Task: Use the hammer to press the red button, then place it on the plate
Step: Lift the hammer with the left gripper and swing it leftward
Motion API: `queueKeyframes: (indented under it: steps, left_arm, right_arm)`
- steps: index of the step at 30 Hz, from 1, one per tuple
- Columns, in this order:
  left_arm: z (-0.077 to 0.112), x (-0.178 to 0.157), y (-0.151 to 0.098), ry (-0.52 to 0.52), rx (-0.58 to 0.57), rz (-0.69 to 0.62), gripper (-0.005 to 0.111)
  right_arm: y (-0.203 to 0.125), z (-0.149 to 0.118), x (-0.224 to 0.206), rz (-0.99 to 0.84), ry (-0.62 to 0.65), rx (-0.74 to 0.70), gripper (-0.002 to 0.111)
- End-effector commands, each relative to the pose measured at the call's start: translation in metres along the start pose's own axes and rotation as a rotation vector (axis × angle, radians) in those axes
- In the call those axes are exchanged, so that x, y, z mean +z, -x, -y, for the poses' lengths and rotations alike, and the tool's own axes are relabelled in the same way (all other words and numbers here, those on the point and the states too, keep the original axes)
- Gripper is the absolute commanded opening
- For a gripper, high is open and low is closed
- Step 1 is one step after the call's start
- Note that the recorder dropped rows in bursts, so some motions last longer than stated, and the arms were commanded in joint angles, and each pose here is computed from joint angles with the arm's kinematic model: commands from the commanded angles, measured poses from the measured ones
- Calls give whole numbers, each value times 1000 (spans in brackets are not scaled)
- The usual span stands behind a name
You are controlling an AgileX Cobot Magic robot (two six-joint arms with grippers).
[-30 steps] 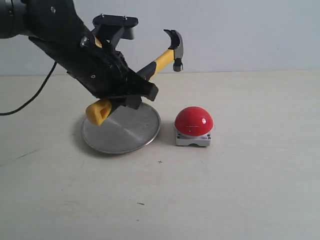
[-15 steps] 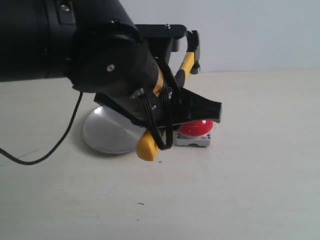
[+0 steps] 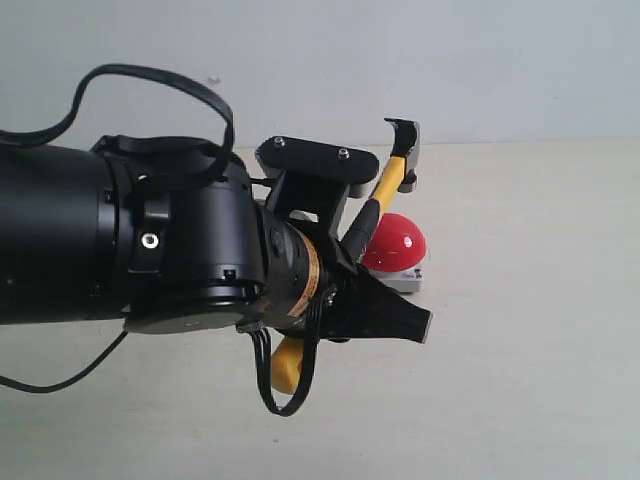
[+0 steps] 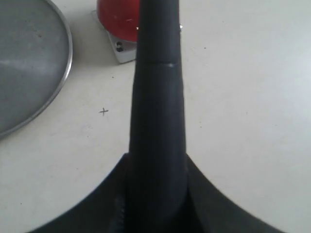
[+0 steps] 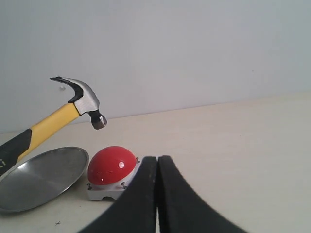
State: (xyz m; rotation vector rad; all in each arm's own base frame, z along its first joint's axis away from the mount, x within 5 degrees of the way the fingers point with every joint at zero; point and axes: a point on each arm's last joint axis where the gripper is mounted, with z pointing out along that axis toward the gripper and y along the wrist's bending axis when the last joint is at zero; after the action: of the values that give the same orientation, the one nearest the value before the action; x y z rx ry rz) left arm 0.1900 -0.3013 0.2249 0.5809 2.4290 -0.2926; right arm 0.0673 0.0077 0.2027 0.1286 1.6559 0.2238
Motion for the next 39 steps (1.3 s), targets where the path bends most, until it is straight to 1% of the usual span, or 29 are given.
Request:
queueKeyframes:
  steps: [1, 6, 10, 17, 19, 21, 23, 26, 29, 32, 35, 39]
  left_arm:
    - [-2, -5, 11, -43, 41, 92, 0]
    - [-14, 8, 16, -47, -34, 89, 0]
    - [-17, 14, 17, -49, -62, 80, 0]
    - [-15, 14, 17, -70, -67, 88, 0]
    - [-15, 18, 16, -67, -64, 79, 0]
    - [-14, 33, 8, -51, -49, 42, 0]
    - [-12, 42, 5, -59, -43, 30, 0]
    - [-12, 43, 4, -59, -42, 29, 0]
    - [-14, 36, 8, -54, -35, 46, 0]
    - [-15, 20, 17, -68, -30, 92, 0]
    - [-17, -6, 28, -96, -39, 159, 0]
    - [-22, -34, 38, -106, -37, 228, 0]
  right_arm:
    - [-1, 1, 0, 2, -7, -8, 0]
    - [-1, 1, 0, 2, -7, -8, 0]
    - [-1, 1, 0, 2, -7, -8, 0]
    - [-1, 1, 0, 2, -7, -8, 0]
    - [-1, 1, 0, 2, -7, -8, 0]
    - [-1, 1, 0, 2, -7, -8, 0]
    - [-1, 1, 0, 2, -7, -8, 0]
    - [-1, 1, 0, 2, -7, -8, 0]
    - [-1, 1, 0, 2, -7, -8, 0]
    - [-1, 1, 0, 2, -7, -8, 0]
    - [-1, 1, 0, 2, -7, -8, 0]
    - [-1, 1, 0, 2, -7, -8, 0]
